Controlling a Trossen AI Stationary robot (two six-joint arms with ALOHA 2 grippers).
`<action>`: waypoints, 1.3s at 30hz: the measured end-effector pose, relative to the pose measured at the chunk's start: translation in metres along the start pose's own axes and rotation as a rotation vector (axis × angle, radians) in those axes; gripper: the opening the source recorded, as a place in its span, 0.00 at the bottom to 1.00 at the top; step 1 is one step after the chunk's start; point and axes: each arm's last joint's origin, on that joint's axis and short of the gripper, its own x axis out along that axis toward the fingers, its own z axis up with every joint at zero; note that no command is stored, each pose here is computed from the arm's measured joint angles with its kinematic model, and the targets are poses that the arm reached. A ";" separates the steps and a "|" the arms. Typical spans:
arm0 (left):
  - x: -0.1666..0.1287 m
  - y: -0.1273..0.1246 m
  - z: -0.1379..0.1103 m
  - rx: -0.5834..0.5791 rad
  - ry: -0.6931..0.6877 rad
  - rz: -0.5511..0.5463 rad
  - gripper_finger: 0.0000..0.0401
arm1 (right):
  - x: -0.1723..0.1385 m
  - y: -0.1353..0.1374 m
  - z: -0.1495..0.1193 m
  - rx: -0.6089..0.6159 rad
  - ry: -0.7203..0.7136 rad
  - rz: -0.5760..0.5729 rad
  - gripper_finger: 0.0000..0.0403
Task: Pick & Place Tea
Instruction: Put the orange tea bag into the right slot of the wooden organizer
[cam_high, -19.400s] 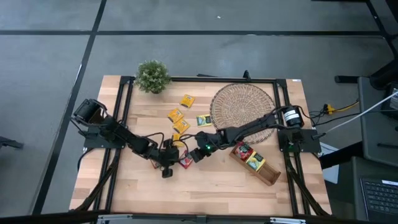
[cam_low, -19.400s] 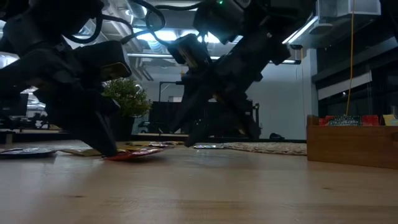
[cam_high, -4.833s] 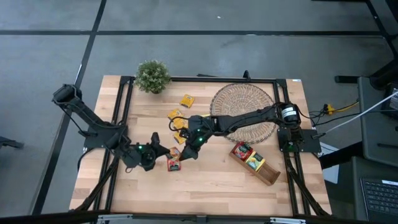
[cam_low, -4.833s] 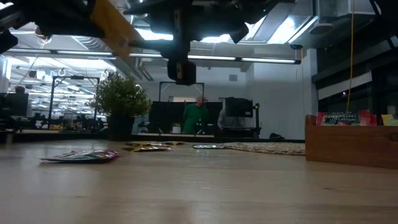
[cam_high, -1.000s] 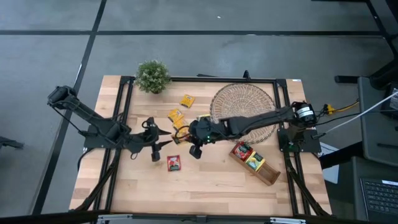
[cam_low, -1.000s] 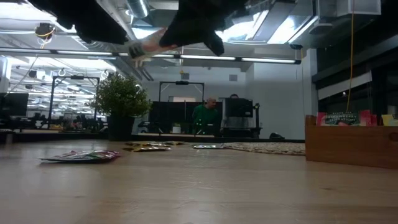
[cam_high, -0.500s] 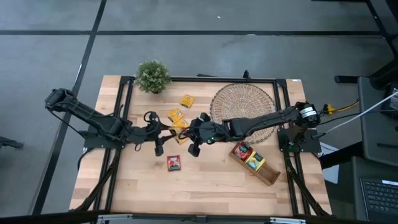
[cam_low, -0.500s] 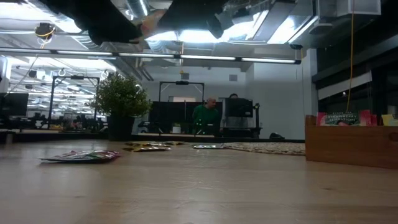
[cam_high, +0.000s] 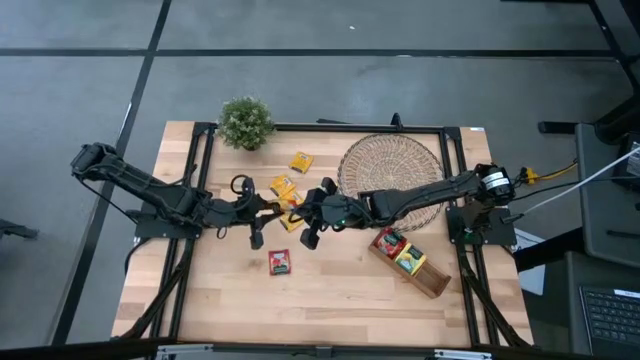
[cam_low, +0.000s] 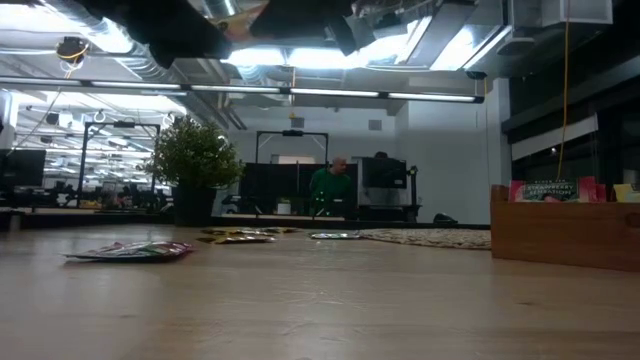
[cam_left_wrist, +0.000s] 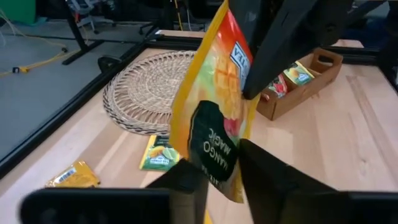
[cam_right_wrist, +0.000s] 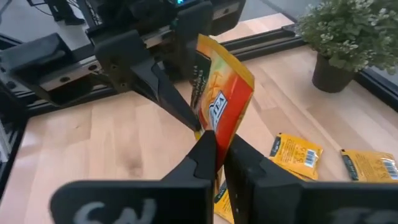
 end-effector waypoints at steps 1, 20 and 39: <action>-0.001 0.000 0.000 0.006 -0.001 -0.001 0.16 | 0.000 0.000 0.000 -0.001 -0.002 -0.007 0.05; -0.002 0.012 -0.007 0.044 0.315 -0.143 0.01 | 0.003 -0.012 -0.016 0.063 0.256 0.124 0.36; 0.039 -0.002 0.031 0.211 0.461 -0.183 0.01 | 0.003 -0.006 -0.006 -0.084 0.147 0.229 0.38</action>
